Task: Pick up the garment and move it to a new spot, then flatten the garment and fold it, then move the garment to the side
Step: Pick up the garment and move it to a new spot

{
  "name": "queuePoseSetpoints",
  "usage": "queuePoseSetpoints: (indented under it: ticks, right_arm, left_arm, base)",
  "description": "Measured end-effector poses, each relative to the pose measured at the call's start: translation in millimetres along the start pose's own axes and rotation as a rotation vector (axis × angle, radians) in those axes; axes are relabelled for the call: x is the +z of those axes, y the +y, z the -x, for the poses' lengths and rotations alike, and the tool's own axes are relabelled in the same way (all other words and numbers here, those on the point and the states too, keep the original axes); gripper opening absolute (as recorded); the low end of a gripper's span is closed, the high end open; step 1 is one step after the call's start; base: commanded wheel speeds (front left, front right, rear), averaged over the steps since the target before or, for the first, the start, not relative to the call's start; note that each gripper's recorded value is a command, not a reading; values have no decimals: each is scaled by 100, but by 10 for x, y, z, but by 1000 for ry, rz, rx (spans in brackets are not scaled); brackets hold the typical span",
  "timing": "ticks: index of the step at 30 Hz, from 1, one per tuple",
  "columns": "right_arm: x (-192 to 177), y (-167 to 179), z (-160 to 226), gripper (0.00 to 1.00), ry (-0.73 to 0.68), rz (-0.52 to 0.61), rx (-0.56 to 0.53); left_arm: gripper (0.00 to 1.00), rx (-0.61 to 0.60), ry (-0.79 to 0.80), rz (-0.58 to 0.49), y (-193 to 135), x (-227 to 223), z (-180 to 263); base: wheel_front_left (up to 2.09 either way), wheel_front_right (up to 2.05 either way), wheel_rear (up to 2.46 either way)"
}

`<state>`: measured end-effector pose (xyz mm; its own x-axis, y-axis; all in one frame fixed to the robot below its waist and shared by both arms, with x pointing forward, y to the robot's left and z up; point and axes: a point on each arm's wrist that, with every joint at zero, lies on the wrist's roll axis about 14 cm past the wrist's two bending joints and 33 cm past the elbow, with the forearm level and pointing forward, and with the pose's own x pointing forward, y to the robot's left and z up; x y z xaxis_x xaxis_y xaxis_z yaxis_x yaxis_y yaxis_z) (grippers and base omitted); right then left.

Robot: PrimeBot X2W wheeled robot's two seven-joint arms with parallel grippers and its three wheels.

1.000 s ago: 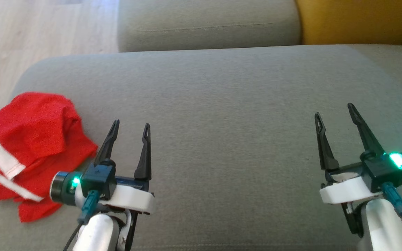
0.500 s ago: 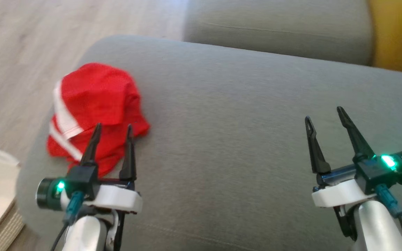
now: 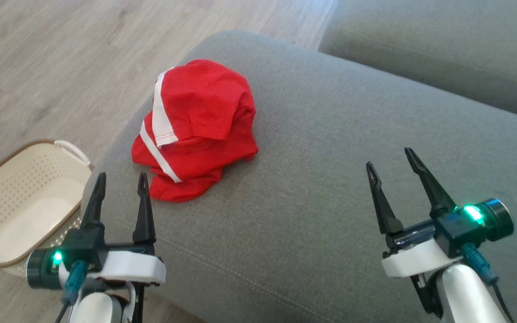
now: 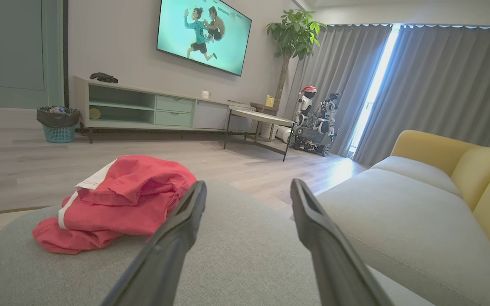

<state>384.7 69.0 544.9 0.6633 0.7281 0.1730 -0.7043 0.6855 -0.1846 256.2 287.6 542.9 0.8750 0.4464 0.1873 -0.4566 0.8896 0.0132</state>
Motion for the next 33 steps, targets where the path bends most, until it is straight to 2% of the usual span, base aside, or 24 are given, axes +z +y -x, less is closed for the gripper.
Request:
queuePoseSetpoints:
  ticks: [7,15,22,28,33]
  right_arm:
    - [-56,87,-125,100,1,-28,39]
    - [-37,61,-115,100,-2,-29,31]
    - [-67,-161,-16,100,6,-24,-40]
    - [-243,-387,105,100,45,-23,-96]
    - [-400,-624,200,100,76,-14,-148]
  left_arm:
    - [100,35,6,-15,76,1,10]
    - [100,57,0,-16,153,16,0]
    - [100,42,21,-17,158,-60,-64]
    - [100,7,17,-19,27,-67,-358]
    - [100,-20,113,-28,-92,-390,-534]
  base:
    - [0,0,0]
    - [0,0,0]
    - [0,0,0]
    - [0,0,0]
    - [0,0,0]
